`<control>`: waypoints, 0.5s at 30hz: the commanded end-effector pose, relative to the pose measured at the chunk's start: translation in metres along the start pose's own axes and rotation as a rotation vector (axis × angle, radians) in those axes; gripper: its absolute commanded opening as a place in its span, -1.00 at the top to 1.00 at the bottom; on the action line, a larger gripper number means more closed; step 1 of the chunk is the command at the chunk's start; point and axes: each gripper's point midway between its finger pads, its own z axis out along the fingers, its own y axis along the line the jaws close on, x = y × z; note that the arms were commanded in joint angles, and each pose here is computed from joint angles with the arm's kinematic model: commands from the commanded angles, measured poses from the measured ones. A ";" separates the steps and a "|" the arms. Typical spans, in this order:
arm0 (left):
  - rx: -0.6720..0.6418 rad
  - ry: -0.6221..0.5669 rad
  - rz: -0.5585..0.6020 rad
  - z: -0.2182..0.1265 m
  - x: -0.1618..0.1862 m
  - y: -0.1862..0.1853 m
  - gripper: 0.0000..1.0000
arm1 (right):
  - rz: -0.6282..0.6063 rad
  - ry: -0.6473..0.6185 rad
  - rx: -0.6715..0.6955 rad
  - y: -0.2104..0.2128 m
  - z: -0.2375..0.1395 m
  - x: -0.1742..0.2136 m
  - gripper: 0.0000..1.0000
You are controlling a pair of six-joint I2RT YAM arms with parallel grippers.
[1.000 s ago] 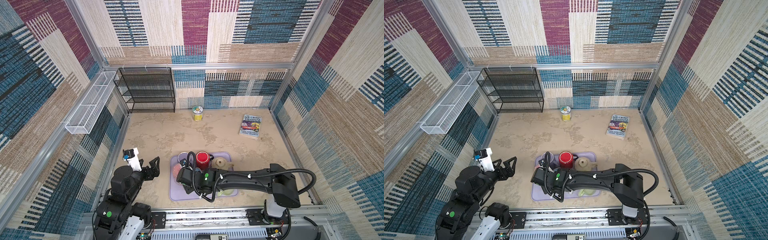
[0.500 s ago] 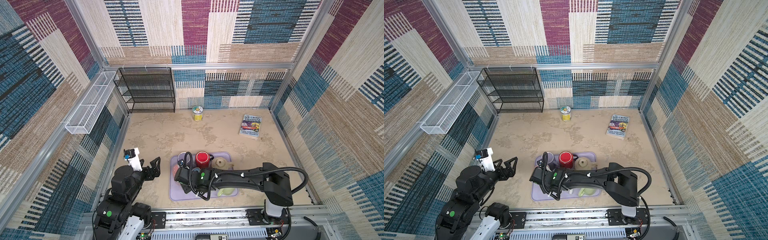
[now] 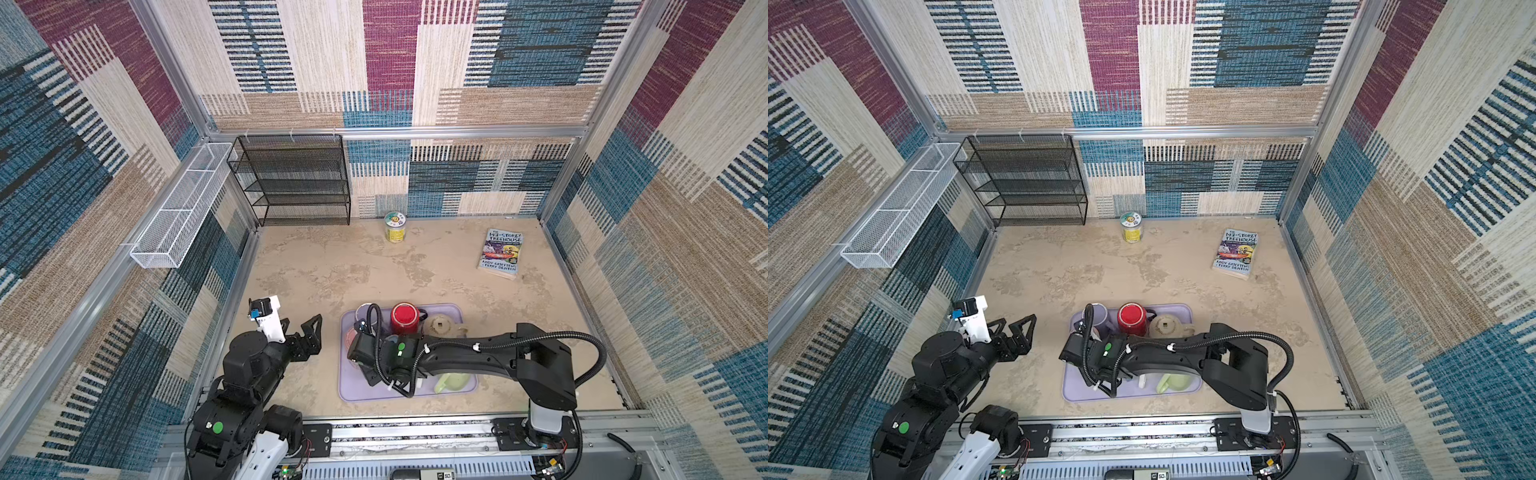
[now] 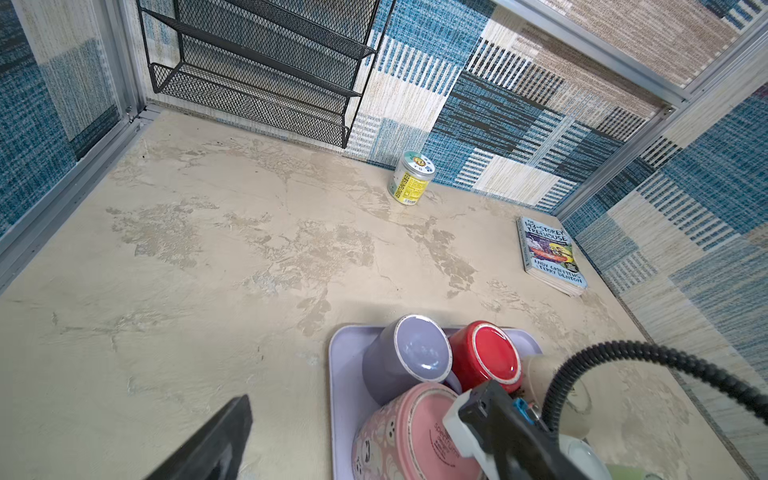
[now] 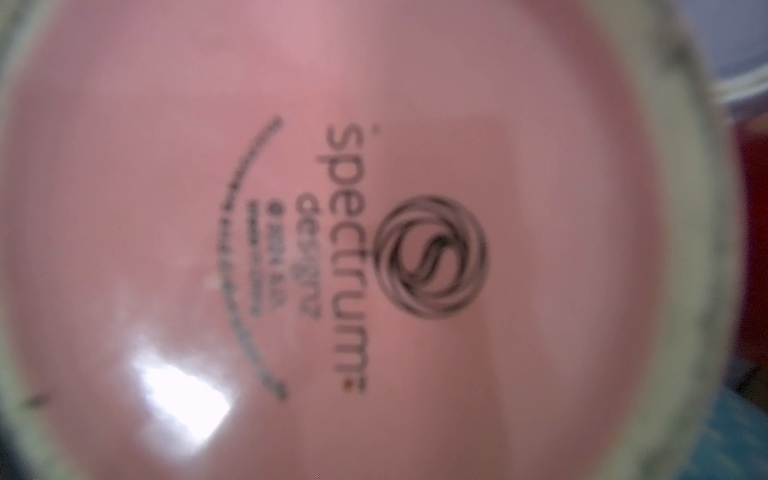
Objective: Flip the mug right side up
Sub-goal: 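Grasp the pink ghost mug's base with the right gripper and lift it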
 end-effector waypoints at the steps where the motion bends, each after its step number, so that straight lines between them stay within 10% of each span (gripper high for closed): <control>1: 0.003 -0.013 0.006 0.000 -0.004 -0.001 -0.86 | 0.002 -0.012 -0.005 0.002 0.001 -0.003 0.56; 15: -0.005 -0.016 0.009 -0.001 -0.004 0.000 -0.85 | -0.014 -0.042 -0.036 0.006 -0.009 -0.012 1.00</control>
